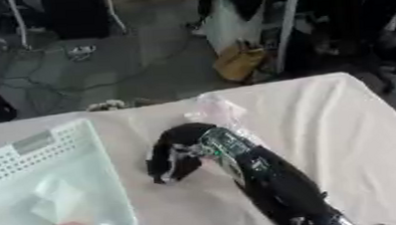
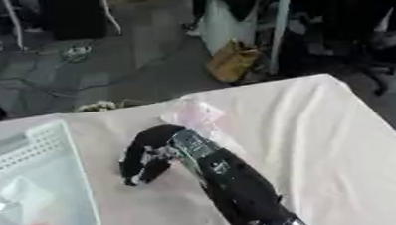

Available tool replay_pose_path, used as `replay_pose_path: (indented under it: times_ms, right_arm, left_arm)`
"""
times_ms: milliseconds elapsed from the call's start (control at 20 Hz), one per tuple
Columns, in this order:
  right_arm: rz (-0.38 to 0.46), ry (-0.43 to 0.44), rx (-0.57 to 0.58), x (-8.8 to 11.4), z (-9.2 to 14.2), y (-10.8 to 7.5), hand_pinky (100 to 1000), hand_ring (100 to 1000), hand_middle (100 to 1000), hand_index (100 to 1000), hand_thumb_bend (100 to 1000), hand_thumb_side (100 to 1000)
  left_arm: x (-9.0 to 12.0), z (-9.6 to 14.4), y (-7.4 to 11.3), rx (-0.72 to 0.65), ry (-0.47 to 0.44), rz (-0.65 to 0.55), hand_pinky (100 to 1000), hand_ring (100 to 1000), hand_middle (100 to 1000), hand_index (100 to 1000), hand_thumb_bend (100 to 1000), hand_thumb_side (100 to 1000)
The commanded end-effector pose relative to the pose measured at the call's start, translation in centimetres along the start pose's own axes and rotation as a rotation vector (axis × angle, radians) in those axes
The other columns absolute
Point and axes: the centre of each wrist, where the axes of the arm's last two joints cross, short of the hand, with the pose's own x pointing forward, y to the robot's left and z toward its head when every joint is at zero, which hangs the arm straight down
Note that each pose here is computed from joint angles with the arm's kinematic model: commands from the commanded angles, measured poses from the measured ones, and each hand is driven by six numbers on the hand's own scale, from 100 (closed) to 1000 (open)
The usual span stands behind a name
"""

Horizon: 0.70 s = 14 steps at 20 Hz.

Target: Pick up objects on the table and place them in the box.

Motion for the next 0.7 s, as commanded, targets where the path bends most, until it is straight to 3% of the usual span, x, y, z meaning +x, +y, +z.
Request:
replay_pose_path:
  times_ms: [50, 700]
  right_arm:
    - [0.039, 0.027, -0.020, -0.91, 0.35, -0.75, 996, 1000, 958, 1000, 583, 872]
    - [0.073, 0.063, -0.039, -1.81, 0.37, 0.14, 987, 1000, 948, 1000, 537, 895]
  left_arm:
    - [0.43, -0.86, -0.19, 0.020, -0.028, 0.019, 838, 926, 795, 837, 100, 800]
    - [0.48, -1.04, -0.29, 0.024, -0.030, 0.024, 839, 926, 793, 834, 100, 795]
